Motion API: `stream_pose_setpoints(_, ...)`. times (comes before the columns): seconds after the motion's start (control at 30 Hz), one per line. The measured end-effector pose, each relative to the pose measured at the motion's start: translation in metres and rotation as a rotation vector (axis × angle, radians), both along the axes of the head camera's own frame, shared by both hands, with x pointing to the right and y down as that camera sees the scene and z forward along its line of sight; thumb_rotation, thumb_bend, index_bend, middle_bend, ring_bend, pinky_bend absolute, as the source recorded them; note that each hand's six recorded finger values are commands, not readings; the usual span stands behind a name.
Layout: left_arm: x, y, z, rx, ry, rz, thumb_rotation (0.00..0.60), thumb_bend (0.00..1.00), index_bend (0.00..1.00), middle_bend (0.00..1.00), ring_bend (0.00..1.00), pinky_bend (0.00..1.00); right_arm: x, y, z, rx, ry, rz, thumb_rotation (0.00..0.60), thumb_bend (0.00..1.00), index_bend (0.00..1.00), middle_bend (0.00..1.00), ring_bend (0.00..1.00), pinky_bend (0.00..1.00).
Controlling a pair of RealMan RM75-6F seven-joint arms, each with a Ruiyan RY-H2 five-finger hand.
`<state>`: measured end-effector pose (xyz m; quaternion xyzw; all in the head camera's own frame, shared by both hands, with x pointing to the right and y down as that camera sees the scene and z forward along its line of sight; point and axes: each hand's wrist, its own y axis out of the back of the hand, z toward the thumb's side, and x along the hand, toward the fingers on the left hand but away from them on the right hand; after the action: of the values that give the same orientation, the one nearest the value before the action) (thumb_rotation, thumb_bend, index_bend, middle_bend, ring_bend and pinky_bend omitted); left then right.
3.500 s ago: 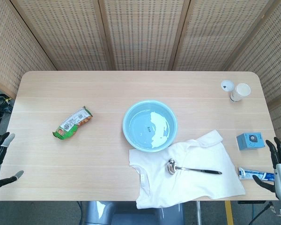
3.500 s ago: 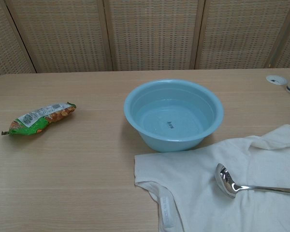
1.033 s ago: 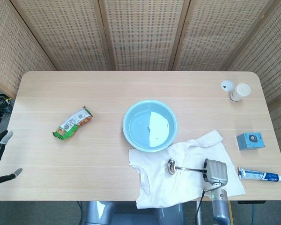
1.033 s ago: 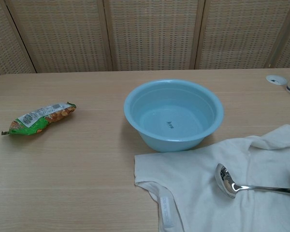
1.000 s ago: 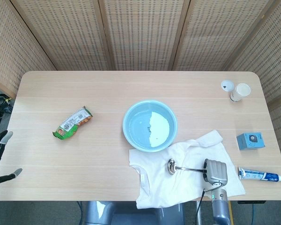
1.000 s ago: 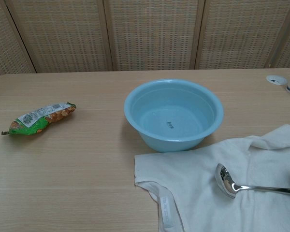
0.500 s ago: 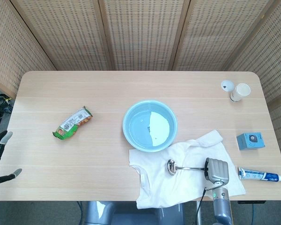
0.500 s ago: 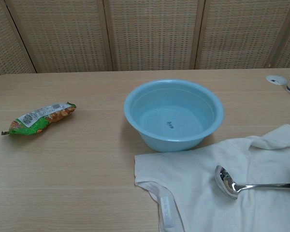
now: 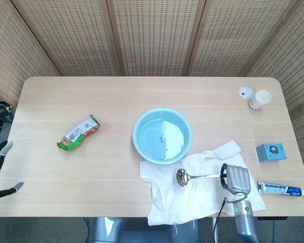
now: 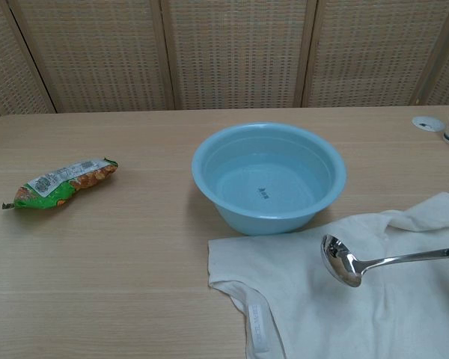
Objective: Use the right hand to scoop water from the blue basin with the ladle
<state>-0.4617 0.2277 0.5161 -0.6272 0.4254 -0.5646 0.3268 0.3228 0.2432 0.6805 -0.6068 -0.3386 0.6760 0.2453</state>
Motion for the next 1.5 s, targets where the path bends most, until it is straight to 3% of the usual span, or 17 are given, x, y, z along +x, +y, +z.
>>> stream_pose_setpoints(0.37, 0.001, 0.000, 0.002, -0.005, -0.005, 0.001, 0.600, 0.00, 0.00, 0.00, 0.00, 0.00, -0.001, -0.016, -0.031, 0.076, -0.033, -0.041, 0.600, 0.78, 0.71, 0.98, 1.00, 1.00)
stream_pose_setpoints(0.63, 0.002, 0.000, 0.003, -0.008, -0.004, 0.001, 0.600, 0.00, 0.00, 0.00, 0.00, 0.00, -0.012, -0.042, -0.055, 0.131, -0.024, -0.089, 0.600, 0.78, 0.71, 0.98, 1.00, 1.00)
stream_pose_setpoints(1.17, -0.005, -0.006, 0.014, -0.037, -0.023, -0.019, 0.600, 0.00, 0.00, 0.00, 0.00, 0.00, -0.054, -0.133, -0.079, 0.151, 0.096, -0.166, 0.600, 0.78, 0.72, 0.98, 1.00, 1.00)
stream_pose_setpoints(1.5, -0.007, -0.010, 0.021, -0.061, -0.022, -0.035, 0.600, 0.00, 0.00, 0.00, 0.00, 0.00, -0.116, -0.195, -0.069, 0.152, 0.229, -0.256, 0.600, 0.78, 0.72, 0.98, 1.00, 1.00)
